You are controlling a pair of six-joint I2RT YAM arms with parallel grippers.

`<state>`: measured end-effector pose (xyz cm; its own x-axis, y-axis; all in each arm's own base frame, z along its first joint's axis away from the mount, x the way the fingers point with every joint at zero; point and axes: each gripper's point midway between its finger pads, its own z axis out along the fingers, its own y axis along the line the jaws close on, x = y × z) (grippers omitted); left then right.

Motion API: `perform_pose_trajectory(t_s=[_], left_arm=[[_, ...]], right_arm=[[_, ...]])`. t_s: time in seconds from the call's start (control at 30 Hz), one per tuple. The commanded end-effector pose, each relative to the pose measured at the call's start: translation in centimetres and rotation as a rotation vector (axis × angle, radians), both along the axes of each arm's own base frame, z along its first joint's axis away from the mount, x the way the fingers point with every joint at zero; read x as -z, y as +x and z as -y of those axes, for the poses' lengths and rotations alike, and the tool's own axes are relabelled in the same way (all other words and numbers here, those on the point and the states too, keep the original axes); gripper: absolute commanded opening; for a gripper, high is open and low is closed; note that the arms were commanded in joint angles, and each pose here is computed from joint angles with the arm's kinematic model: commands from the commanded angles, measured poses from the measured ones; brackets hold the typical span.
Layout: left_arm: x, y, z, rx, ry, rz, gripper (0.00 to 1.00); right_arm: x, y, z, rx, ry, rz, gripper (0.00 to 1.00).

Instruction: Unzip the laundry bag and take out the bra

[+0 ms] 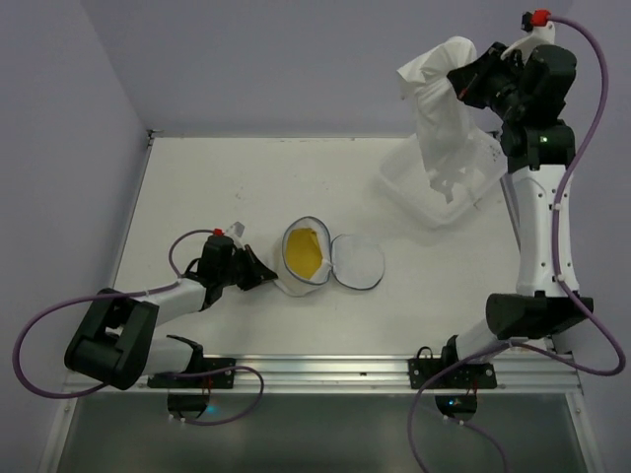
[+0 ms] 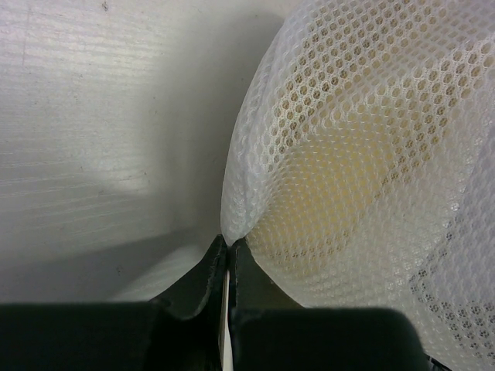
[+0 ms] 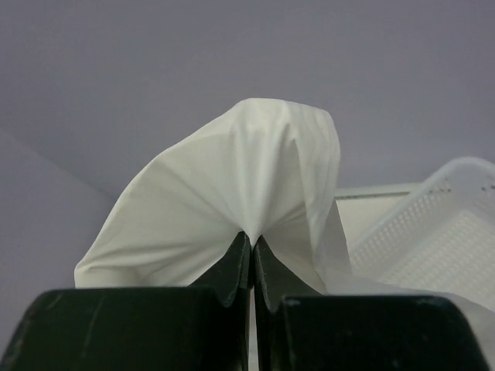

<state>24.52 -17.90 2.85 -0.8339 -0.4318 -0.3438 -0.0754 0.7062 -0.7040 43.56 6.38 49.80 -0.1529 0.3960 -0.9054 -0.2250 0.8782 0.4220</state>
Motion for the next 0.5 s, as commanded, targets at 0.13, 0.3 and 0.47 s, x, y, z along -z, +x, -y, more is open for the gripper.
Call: perform_pose_trajectory(t_s=[0.13, 0.3, 0.47], left_arm=[[-0.9, 0.6, 0.6, 0.008, -0.04, 0.007, 0.0], [-0.8, 0.7, 0.7, 0.017, -0.044, 0.002, 0.0], [-0.9, 0.9, 1.1, 0.032, -0.051, 0.002, 0.0]], right_arm=[[9.2, 7.5, 4.7, 0.126, 0.085, -0.118, 0.0], [17.8, 9.3, 7.4, 0.298, 0.139, -0.308, 0.0], [26.1, 10.2, 11.1, 0.518, 0.129, -0.508, 0.0]])
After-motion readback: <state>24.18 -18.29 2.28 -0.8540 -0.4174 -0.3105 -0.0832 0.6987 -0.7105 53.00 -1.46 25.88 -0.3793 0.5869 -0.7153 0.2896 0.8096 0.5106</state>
